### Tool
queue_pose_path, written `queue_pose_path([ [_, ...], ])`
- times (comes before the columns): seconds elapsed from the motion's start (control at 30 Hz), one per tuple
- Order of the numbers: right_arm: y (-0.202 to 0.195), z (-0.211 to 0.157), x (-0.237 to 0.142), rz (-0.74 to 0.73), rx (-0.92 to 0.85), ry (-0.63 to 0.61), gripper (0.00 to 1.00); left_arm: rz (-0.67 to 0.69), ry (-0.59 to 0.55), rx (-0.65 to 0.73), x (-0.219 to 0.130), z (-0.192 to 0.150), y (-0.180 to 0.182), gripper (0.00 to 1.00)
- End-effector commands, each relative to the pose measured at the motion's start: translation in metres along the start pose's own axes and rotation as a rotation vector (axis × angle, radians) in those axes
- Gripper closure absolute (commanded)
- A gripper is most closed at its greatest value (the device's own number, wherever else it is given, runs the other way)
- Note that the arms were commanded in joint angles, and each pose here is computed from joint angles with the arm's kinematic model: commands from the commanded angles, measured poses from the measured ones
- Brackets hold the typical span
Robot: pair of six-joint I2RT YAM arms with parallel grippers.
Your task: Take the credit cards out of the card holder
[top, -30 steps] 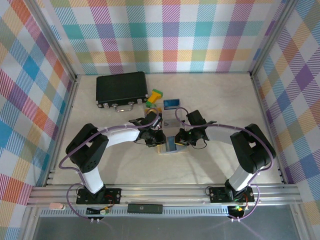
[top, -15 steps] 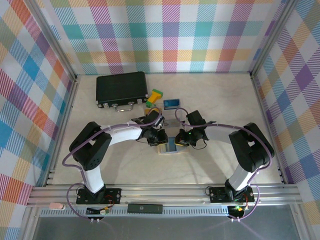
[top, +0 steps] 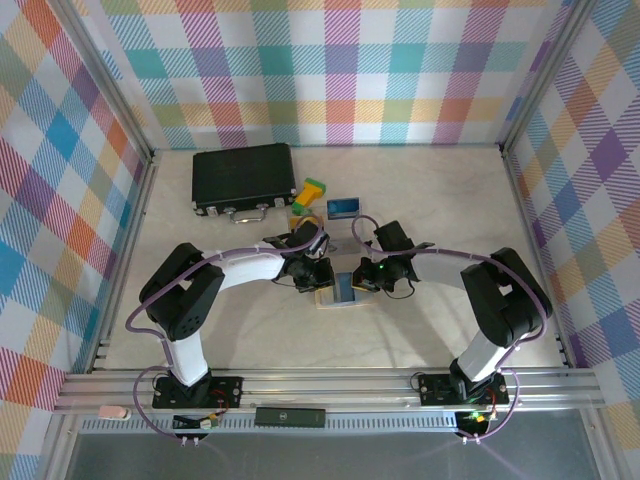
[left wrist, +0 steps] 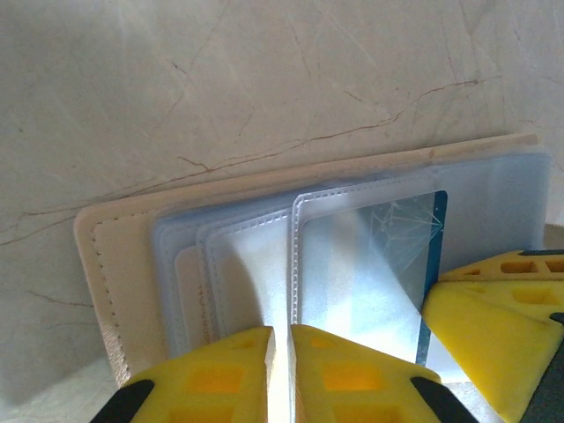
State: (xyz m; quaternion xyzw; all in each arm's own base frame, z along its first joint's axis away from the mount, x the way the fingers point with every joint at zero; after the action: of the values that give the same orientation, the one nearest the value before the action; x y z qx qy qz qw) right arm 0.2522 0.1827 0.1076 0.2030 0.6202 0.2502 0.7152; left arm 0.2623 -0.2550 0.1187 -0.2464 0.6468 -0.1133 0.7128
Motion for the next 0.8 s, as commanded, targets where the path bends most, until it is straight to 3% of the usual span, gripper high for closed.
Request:
queue_pose_path([
  [0.0, -0.003, -0.003, 0.001, 0.013, -0.008, 0.018, 0.96, 0.112, 0.027, -0.038, 0.008, -0.005, 0.021, 0.88],
  [0.43, -0.002, -0.001, 0.008, 0.053, -0.018, 0.059, 0.96, -0.077, 0.007, 0.051, -0.016, 0.001, -0.015, 0.89],
  [0.67, -0.003, -0.001, 0.008, 0.047, -0.011, 0.059, 0.96, 0.015, 0.048, 0.019, 0.004, -0.002, 0.001, 0.9],
  [0.77, -0.002, -0.002, 0.006, 0.056, -0.021, 0.045, 0.9, 0.088, 0.046, 0.0, 0.009, -0.004, 0.012, 0.92],
])
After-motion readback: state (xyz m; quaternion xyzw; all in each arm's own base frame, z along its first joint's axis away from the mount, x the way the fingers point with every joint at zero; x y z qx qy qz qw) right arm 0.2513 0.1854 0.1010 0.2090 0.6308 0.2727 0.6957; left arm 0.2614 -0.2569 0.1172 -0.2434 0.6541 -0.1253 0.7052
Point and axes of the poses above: each hand's point on the last joint's axis, 136 mm out from that joint toward the fingers, its own x axis out along the fingers, its own y axis along the line the jaws close on, z = x × y, the point moved 10 cm from there along -x, back along the fingers, and after that the axes turned 6 degrees about -x, right-handed, at the moved point
